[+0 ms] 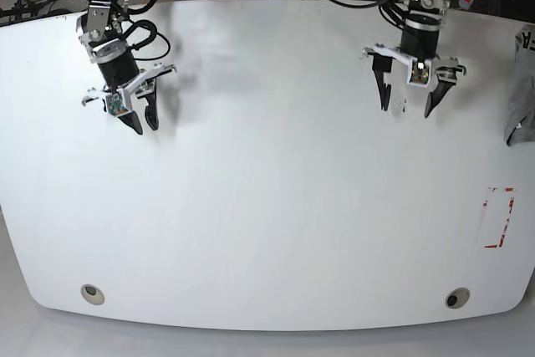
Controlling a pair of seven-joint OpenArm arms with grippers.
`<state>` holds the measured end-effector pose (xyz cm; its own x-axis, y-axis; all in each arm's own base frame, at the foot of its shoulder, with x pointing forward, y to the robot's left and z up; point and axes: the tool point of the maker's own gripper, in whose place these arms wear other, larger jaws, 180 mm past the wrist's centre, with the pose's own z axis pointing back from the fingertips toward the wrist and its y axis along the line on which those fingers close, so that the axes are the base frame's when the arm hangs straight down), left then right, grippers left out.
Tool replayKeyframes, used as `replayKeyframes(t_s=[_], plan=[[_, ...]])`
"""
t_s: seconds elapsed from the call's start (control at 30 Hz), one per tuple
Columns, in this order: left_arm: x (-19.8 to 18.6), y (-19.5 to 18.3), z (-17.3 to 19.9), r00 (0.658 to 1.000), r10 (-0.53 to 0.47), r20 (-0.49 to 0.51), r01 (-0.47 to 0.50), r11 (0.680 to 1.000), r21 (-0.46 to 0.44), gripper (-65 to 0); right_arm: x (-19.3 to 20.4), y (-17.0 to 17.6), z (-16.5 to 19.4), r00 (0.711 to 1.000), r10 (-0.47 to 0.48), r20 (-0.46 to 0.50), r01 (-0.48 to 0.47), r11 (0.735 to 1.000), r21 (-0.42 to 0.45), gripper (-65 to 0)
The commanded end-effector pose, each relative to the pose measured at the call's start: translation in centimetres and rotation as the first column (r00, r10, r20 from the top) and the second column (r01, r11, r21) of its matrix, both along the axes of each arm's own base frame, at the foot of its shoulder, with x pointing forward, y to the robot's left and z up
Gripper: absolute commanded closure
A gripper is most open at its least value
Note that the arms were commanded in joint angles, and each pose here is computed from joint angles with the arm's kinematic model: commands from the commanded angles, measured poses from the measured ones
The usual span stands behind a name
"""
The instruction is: Fold the T-shirt properly
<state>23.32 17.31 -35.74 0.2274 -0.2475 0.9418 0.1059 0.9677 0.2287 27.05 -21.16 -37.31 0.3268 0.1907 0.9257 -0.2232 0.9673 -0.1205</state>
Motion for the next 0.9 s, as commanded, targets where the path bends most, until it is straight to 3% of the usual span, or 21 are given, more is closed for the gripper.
replayKeyframes(t_s=[0.0, 0.23, 0.53, 0.7, 0.87], plan=[[-1.2, -0.8, 1.6, 0.999, -0.005, 0.039, 0.005, 1.000, -0.016, -43.3, -1.0, -0.4, 0.6, 0.999, -0.024, 0.038, 0.023, 1.000, 0.016, -15.9], [-8.2, -1.6, -0.2, 0.993, 0.015, -0.118, -0.020, 0.999, -0.041, -43.3, -7.1, 0.4, -1.1, 0.995, -0.076, -0.060, 0.083, 0.987, 0.141, -15.9], [-16.8, -1.0, -1.2, 0.946, 0.062, -0.318, -0.111, 0.984, -0.137, -43.3, -15.8, 1.0, -1.9, 0.969, -0.102, -0.225, 0.152, 0.964, 0.218, -15.9], [-20.8, -0.1, -1.8, 0.906, 0.060, -0.419, -0.133, 0.980, -0.148, -43.3, -21.1, 1.2, -2.5, 0.933, -0.104, -0.344, 0.186, 0.958, 0.217, -15.9], [-25.1, 1.6, -4.0, 0.840, 0.072, -0.538, -0.182, 0.971, -0.155, -43.2, -26.9, 2.0, -3.7, 0.869, -0.131, -0.477, 0.258, 0.943, 0.210, -15.9]])
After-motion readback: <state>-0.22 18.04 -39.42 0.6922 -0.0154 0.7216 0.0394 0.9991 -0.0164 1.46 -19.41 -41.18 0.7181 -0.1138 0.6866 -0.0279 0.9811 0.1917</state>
